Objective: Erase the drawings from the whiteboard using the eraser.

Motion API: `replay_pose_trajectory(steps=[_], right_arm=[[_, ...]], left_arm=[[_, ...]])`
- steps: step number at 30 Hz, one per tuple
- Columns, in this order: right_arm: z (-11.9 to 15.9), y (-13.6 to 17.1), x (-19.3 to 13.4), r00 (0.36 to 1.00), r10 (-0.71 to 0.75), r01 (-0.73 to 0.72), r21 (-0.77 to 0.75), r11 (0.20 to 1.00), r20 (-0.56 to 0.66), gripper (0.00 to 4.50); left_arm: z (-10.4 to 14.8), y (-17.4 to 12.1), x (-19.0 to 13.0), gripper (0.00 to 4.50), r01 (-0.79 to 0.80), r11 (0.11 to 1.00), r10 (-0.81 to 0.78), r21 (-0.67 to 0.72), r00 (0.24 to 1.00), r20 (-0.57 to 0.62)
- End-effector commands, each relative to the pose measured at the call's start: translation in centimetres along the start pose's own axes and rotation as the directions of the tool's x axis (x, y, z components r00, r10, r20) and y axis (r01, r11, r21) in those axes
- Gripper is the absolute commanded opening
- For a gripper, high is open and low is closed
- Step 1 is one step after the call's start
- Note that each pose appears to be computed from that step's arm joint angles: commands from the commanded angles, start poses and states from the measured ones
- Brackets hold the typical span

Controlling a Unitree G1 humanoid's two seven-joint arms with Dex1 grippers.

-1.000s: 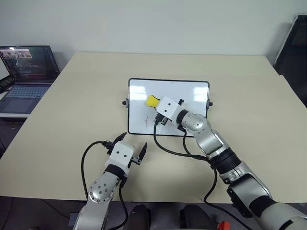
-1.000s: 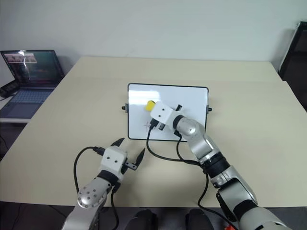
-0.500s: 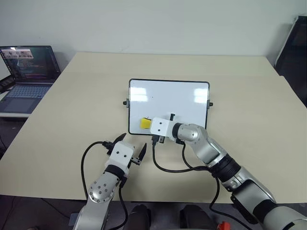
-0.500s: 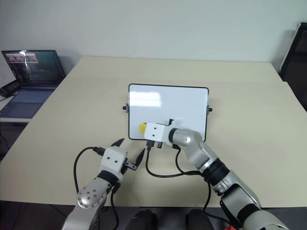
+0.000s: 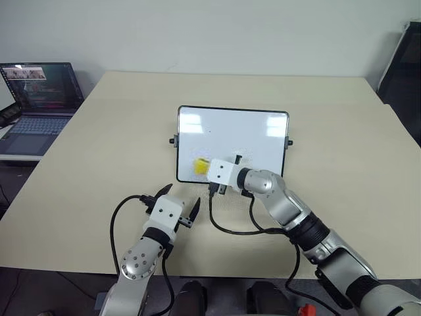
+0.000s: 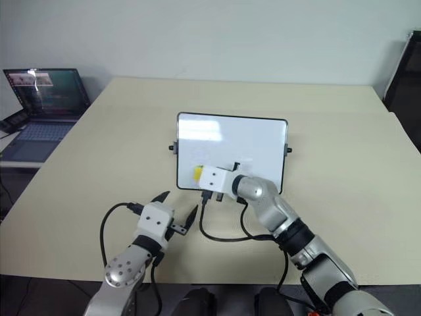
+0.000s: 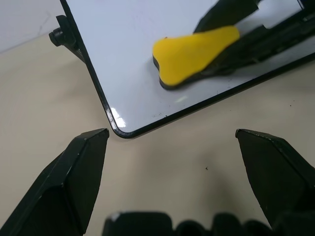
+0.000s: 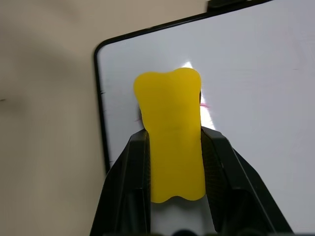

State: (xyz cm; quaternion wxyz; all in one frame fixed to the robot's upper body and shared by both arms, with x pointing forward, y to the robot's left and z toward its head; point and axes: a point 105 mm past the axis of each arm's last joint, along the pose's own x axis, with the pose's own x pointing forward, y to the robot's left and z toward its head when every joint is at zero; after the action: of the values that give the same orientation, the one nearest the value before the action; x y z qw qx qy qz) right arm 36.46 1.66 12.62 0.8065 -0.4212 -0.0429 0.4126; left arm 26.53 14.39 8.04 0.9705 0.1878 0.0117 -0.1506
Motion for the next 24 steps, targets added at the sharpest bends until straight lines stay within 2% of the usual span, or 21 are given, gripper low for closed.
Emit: replay_pose_trajectory(steps=[1, 6, 15, 20, 24], right_arm=[[-1.8, -2.8, -0.6, 0.99, -0.122, 0.124, 0.021, 0.992, -0.066, 1.12], [-1.7, -2.1, -0.4, 0.993, -0.102, 0.104, 0.024, 0.994, -0.061, 1.12], [-2.8, 3.4, -1.2, 0.981, 0.174, -0.175, 0.005, 0.985, -0.085, 1.12], [-3.1, 4.2, -1.6, 0.968, 0.229, -0.232, -0.015, 0.973, -0.107, 1.12], [-3.0, 3.6, -1.4, 0.97, 0.214, -0.218, -0.026, 0.975, -0.116, 1.12]], left_arm=[[1.7, 0.1, 0.0, 4.5, -0.005, 1.0, 0.004, 0.016, 0.998, 0.069], [1.7, 0.0, 0.1, 4.5, 0.0, 1.0, -0.001, 0.013, 0.997, 0.073], [1.6, 0.1, -0.1, 4.5, 0.001, 1.0, -0.001, 0.012, 0.998, 0.069], [1.4, 0.1, -0.2, 4.5, -0.004, 1.0, 0.003, 0.014, 0.998, 0.062], [1.4, 0.1, -0.1, 4.5, -0.004, 1.0, 0.003, 0.013, 0.998, 0.062]])
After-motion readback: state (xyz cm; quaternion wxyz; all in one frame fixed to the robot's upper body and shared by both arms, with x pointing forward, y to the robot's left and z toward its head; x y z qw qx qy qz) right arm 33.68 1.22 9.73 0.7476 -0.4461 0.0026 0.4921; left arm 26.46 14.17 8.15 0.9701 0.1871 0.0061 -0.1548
